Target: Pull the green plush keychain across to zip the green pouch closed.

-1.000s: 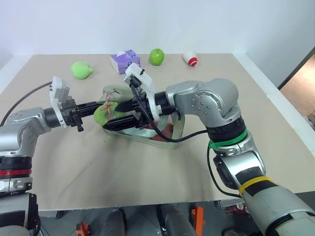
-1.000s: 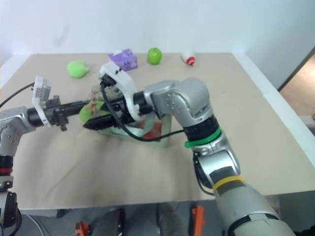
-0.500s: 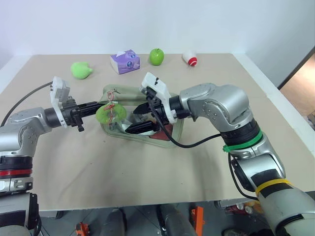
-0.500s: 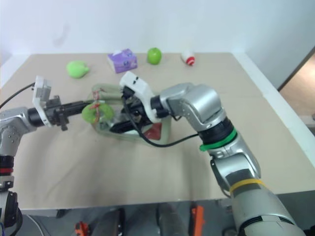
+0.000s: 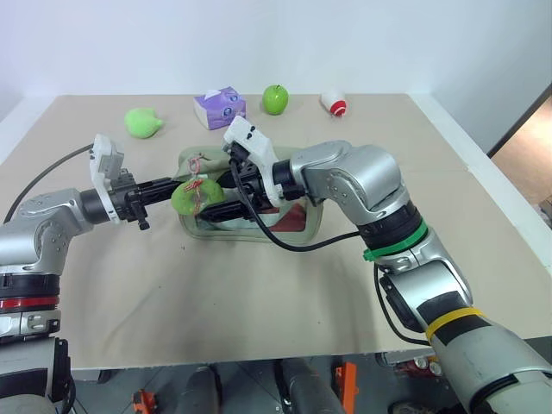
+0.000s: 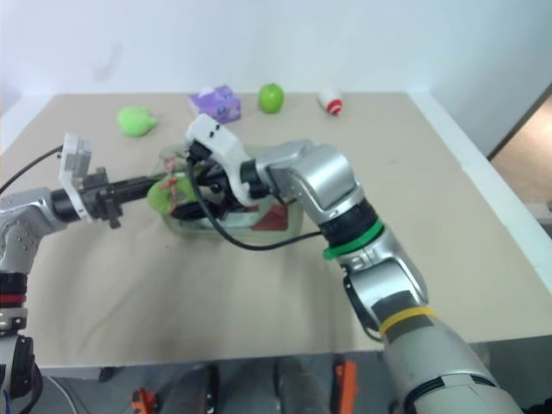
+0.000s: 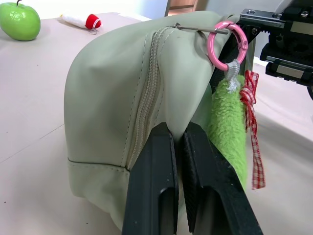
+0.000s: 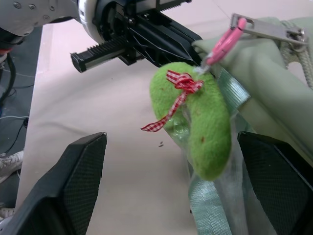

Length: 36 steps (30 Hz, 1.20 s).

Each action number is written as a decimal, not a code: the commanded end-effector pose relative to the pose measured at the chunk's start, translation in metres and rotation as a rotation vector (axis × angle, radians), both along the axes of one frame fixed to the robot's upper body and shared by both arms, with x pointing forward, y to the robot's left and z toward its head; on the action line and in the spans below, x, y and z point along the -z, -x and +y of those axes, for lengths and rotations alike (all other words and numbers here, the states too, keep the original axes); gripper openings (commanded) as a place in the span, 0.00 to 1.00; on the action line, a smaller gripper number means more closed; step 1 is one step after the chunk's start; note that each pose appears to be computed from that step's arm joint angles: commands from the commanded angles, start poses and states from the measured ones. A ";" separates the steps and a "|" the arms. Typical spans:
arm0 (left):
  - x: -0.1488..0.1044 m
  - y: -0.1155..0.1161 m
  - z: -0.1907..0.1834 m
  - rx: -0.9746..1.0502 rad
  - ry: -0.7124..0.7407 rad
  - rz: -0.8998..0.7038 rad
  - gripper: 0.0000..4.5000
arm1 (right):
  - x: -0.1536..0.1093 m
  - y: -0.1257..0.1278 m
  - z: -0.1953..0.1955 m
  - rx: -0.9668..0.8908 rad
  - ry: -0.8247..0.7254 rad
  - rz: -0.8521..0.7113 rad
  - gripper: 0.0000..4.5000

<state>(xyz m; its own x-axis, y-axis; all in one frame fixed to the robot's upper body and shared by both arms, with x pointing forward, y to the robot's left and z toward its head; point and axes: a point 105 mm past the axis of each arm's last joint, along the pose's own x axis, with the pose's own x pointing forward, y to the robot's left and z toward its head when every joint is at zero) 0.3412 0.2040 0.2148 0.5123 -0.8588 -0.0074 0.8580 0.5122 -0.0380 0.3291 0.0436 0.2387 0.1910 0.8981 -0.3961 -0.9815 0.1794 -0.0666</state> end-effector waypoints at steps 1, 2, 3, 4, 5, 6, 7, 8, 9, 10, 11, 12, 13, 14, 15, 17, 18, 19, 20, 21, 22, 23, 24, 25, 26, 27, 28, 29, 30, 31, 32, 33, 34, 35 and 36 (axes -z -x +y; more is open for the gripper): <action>-0.008 0.003 -0.001 0.008 0.000 -0.034 0.00 | -0.020 -0.003 0.000 0.001 -0.050 -0.061 0.70; -0.008 0.004 -0.001 0.007 0.000 -0.033 0.00 | -0.020 -0.003 0.001 0.003 -0.052 -0.060 0.59; -0.007 0.004 -0.001 0.006 0.000 -0.032 0.00 | -0.020 -0.004 0.001 0.003 -0.053 -0.060 0.52; -0.007 0.005 -0.001 0.005 0.000 -0.031 0.00 | -0.020 -0.004 0.001 0.002 -0.055 -0.062 0.43; -0.007 0.005 0.000 0.003 0.000 -0.031 0.00 | -0.020 -0.004 0.002 0.001 -0.056 -0.062 0.35; -0.007 0.005 0.000 0.002 0.000 -0.031 0.00 | -0.020 -0.004 0.002 0.000 -0.057 -0.063 0.28; -0.007 0.005 0.000 0.001 0.000 -0.031 0.00 | -0.020 -0.004 0.003 -0.002 -0.058 -0.064 0.20; -0.007 0.005 0.000 0.000 0.001 -0.032 0.00 | -0.021 -0.004 0.003 -0.003 -0.059 -0.064 0.11; -0.007 0.005 0.000 -0.001 0.001 -0.032 0.00 | -0.021 -0.004 0.003 -0.005 -0.060 -0.064 0.03; -0.007 0.005 0.000 -0.002 0.002 -0.032 0.00 | -0.021 -0.004 0.003 -0.005 -0.061 -0.065 0.01; -0.007 0.005 0.000 -0.003 0.002 -0.033 0.00 | -0.021 -0.005 0.002 -0.005 -0.061 -0.066 0.01; -0.007 0.005 0.000 -0.003 0.002 -0.033 0.00 | -0.022 -0.005 0.002 -0.006 -0.063 -0.067 0.01; -0.007 0.005 0.000 -0.004 0.002 -0.033 0.00 | -0.023 -0.005 0.001 -0.007 -0.065 -0.067 0.01; -0.007 0.005 0.000 -0.004 0.003 -0.033 0.00 | -0.027 -0.003 -0.001 -0.016 -0.069 -0.070 0.01; -0.007 0.004 0.000 -0.004 0.003 -0.032 0.00 | -0.029 -0.002 -0.002 -0.023 -0.072 -0.072 0.01; -0.007 0.004 -0.001 -0.004 0.003 -0.032 0.00 | -0.046 0.006 -0.009 -0.069 -0.100 -0.081 0.01; -0.007 0.004 -0.001 -0.003 0.003 -0.032 0.00 | -0.058 0.011 -0.014 -0.093 -0.123 -0.086 0.01; -0.006 0.004 -0.001 -0.003 0.003 -0.031 0.00 | -0.070 0.016 -0.018 -0.114 -0.142 -0.097 0.01; -0.006 0.005 -0.001 -0.003 0.004 -0.031 0.00 | -0.080 0.020 -0.023 -0.128 -0.156 -0.108 0.01; -0.006 0.005 -0.001 -0.003 0.005 -0.030 0.00 | -0.090 0.024 -0.028 -0.143 -0.169 -0.120 0.01; -0.006 0.005 -0.001 -0.003 0.005 -0.030 0.00 | -0.095 0.026 -0.031 -0.152 -0.176 -0.126 0.01; -0.005 0.005 -0.001 -0.002 0.005 -0.029 0.00 | -0.104 0.029 -0.035 -0.158 -0.184 -0.135 0.01; -0.004 0.005 -0.001 -0.001 0.006 -0.028 0.00 | -0.115 0.030 -0.041 -0.146 -0.189 -0.156 0.01; -0.004 0.004 -0.002 0.000 0.007 -0.027 0.00 | -0.125 0.030 -0.046 -0.127 -0.190 -0.183 0.01; -0.004 0.004 -0.002 0.002 0.008 -0.027 0.00 | -0.131 0.030 -0.049 -0.114 -0.189 -0.201 0.01; -0.003 0.004 -0.003 0.003 0.009 -0.026 0.00 | -0.134 0.029 -0.054 -0.100 -0.180 -0.225 0.01; -0.003 0.003 -0.004 0.005 0.010 -0.027 0.00 | -0.136 0.027 -0.058 -0.087 -0.170 -0.246 0.01; -0.004 0.003 -0.004 0.006 0.011 -0.028 0.00 | -0.136 0.025 -0.062 -0.076 -0.157 -0.266 0.01; -0.004 0.003 -0.005 0.007 0.012 -0.029 0.00 | -0.135 0.022 -0.066 -0.065 -0.142 -0.289 0.01; -0.004 0.002 -0.005 0.009 0.013 -0.029 0.00 | -0.134 0.020 -0.072 -0.056 -0.124 -0.310 0.01; -0.004 0.002 -0.006 0.011 0.014 -0.028 0.00 | -0.131 0.018 -0.079 -0.052 -0.102 -0.332 0.01; -0.004 0.002 -0.006 0.012 0.014 -0.028 0.00 | -0.129 0.017 -0.085 -0.052 -0.084 -0.342 0.01; -0.004 0.002 -0.006 0.013 0.013 -0.027 0.00 | -0.127 0.017 -0.090 -0.054 -0.069 -0.347 0.01; -0.003 0.003 -0.006 0.014 0.013 -0.026 0.00 | -0.125 0.017 -0.094 -0.055 -0.055 -0.358 0.01; -0.003 0.003 -0.006 0.015 0.013 -0.026 0.00 | -0.124 0.017 -0.098 -0.056 -0.044 -0.363 0.01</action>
<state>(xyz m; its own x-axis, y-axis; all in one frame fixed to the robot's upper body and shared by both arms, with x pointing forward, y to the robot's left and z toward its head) 0.3374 0.1938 0.2173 0.4824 -0.8758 0.0180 0.8758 0.4819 -0.0262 0.3227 -0.0492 0.3412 0.2519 0.9173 -0.3085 -0.9401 0.1562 -0.3030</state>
